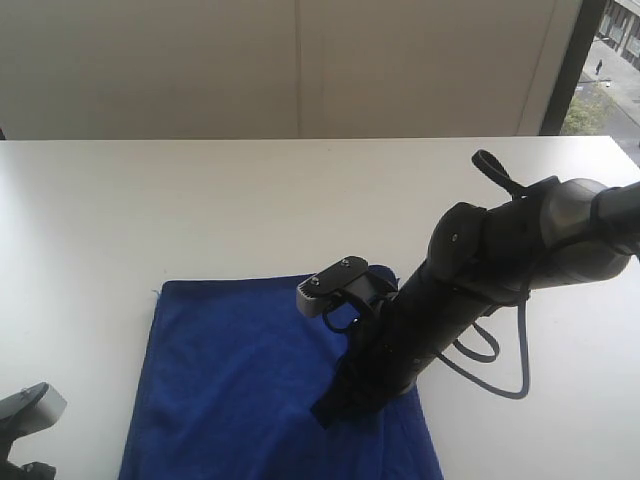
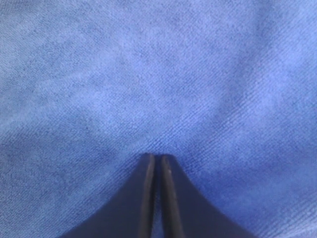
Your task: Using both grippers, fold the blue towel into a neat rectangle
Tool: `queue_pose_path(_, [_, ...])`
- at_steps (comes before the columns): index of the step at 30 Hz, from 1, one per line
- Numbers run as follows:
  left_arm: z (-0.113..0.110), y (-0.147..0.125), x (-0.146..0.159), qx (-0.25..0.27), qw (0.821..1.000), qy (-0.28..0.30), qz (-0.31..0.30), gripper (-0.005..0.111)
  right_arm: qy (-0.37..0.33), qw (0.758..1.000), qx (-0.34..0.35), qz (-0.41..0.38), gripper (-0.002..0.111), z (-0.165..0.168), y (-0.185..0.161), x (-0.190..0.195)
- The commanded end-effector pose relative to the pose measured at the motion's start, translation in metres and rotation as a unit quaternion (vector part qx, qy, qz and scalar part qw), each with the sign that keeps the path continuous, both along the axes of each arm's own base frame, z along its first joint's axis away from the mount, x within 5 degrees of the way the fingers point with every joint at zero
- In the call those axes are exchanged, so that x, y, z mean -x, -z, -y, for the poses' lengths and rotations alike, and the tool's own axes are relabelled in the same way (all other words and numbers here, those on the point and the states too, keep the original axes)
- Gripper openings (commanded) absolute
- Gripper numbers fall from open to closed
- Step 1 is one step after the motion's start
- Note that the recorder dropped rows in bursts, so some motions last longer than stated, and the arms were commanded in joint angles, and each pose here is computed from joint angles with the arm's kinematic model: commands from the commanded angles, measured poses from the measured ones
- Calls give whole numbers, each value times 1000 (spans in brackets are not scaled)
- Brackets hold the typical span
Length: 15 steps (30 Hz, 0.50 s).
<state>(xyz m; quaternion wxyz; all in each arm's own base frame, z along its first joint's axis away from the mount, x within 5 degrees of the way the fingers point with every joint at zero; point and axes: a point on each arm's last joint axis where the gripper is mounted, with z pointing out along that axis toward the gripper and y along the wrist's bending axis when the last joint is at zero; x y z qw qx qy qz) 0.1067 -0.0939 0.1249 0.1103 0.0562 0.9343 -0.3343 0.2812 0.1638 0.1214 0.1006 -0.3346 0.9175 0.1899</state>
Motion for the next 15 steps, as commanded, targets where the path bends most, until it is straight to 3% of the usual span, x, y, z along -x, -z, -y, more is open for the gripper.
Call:
queue_pose_path(1, [0,-1,-1,6,1000,-4,0,34,-14,1000,21,-14,7,3,18,3])
queue_pose_path(5, [-1,0,-1,-3,1000,-10,1,32,-14,1000,21,-14,7,3,18,3])
queue_pose_path(11, [-2,1,-2,-7,1000,-11,2,2,-14,1000,21,-14,7,3,18,3])
queue_pose_path(15, [-2,1,-2,-11,1000,-13,3,0,-14,1000,21,-14,7,3,18,3])
